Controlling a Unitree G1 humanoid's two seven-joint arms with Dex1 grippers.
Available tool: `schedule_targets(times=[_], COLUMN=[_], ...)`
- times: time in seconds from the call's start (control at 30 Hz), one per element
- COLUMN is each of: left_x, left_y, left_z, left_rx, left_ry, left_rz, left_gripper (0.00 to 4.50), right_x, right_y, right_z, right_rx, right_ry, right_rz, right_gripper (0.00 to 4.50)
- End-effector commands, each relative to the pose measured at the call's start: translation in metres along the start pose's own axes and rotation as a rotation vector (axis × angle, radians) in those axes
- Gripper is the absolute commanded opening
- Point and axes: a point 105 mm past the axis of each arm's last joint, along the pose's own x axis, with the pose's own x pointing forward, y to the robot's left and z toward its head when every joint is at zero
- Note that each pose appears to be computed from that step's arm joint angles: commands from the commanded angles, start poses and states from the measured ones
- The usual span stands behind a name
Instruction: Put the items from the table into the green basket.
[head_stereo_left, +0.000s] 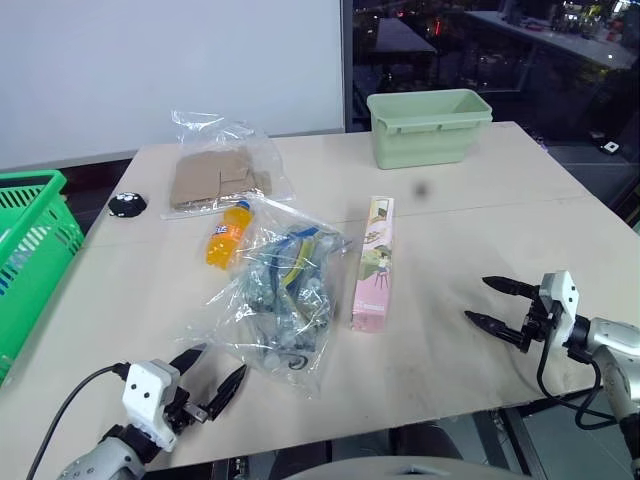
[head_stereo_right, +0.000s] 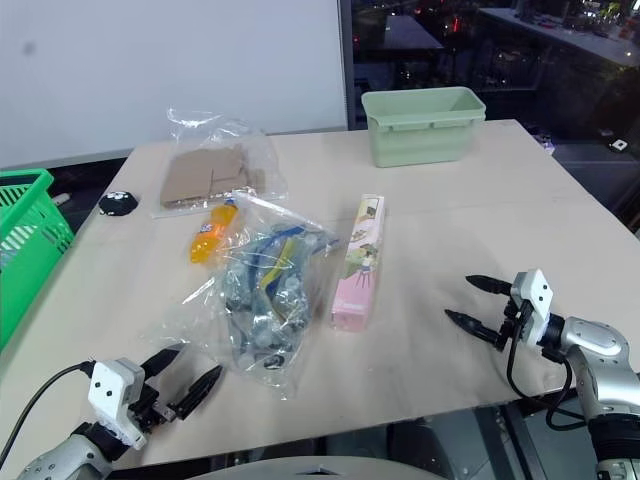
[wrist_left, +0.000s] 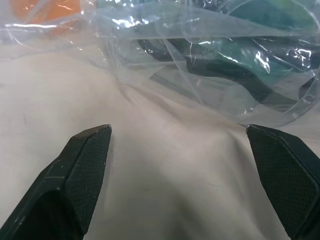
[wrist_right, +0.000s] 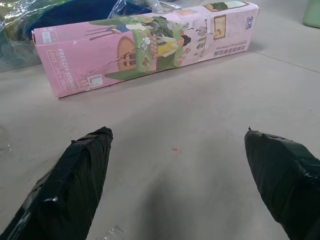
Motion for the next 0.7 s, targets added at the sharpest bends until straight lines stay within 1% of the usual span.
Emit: schedule_targets(times=[0.03,0.13,0.5,0.57,0.63,0.7], left_x=[0.001,-0.001,-0.001,-0.003,-0.006,-0.011], left_y=[0.003,0.011,0.010,0.012,0.009,0.003], left_z=[0.011,0.012,0.012,0.016,0.019,0.018], left_rx=[0.032,0.039,0.035,0.020,-0.017,-0.028], left_ry=[-0.040,-0.038,-0.037,-0.055,-0.067,-0.044], left_rz=[0.004,0.019,0.009,0.011,-0.019,-0.065], left_gripper=[4.47,4.47,4.47,4.47,4.47,4.47], right_x=[-0.003,-0.005,-0.004,-0.004,-0.005,-0.008], right_y=[-0.005,-0.006,-0.002,-0.001,0.001,0.005], right_z=[0.012,0.011,0.009,0.009,0.011,0.015], right_rx=[-0.042,-0.043,-0.038,-0.036,-0.038,-0.043], right_ry=[-0.023,-0.021,-0.025,-0.026,-0.025,-0.021], right_rz=[-0.009,-0.014,-0.010,-0.004,0.019,0.054], right_gripper=[4.50,4.50,4.50,4.50,4.50,4.50])
